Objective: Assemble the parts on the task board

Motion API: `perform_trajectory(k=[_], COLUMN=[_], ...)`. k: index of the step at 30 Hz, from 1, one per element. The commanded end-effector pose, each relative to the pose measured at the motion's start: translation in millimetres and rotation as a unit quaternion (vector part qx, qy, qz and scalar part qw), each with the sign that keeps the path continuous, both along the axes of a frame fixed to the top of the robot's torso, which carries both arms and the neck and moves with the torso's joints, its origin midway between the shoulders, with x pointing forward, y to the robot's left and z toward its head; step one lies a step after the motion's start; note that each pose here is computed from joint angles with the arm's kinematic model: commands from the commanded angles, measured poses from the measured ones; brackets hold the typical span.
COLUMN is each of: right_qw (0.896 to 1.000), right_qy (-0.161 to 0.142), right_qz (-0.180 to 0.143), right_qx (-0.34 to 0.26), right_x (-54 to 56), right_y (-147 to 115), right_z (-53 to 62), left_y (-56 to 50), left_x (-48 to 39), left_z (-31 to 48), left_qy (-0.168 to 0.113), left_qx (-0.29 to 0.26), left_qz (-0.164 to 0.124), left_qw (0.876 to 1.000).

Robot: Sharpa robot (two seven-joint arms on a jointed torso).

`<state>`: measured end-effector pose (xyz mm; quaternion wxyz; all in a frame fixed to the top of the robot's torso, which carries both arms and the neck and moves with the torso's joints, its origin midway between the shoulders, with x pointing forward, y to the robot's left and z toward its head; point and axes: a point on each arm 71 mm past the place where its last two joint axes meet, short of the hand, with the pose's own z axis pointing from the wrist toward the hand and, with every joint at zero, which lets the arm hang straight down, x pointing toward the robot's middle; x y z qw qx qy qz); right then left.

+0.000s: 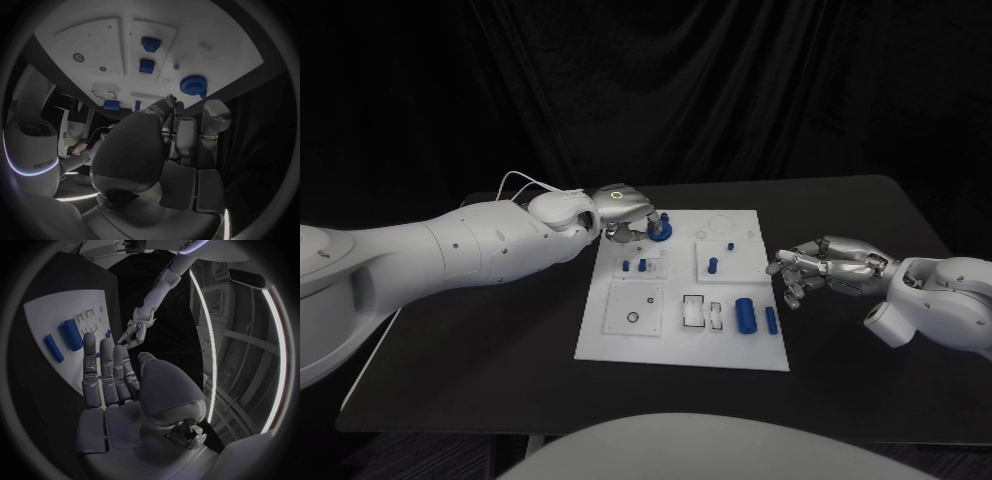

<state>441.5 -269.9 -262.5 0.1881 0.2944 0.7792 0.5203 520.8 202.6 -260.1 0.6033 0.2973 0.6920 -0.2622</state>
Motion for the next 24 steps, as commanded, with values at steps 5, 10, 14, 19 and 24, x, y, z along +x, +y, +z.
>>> perform_trajectory(k=[5, 10, 14, 19, 24], right_qw=[1.0, 1.0, 1.0, 1.0, 1.0], right_qy=[0.016, 0.02, 0.022, 0.023, 0.024], right_qz=[0.012, 0.013, 0.015, 0.015, 0.015], right_qx=[-0.002, -0.001, -0.001, -0.002, -0.002], right_x=[-3.5, -4.9, -5.5, -6.1, -6.4], right_y=[-0.2, -0.4, -0.5, -0.7, -0.9], right_z=[-5.3, -7.1, -8.0, -8.5, -8.7], left_y=[13.3, 16.2, 15.4, 12.7, 9.9], left_x=[-0.6, -0.3, 0.1, 1.8, 3.1], left_z=[-2.8, -8.4, -13.6, -18.9, -22.8], left_qy=[0.019, 0.028, 0.033, 0.04, 0.046], left_qx=[0.018, 0.025, 0.029, 0.034, 0.038], left_qz=[0.022, 0.029, 0.031, 0.032, 0.033], left_qw=[0.999, 0.999, 0.999, 0.998, 0.998])
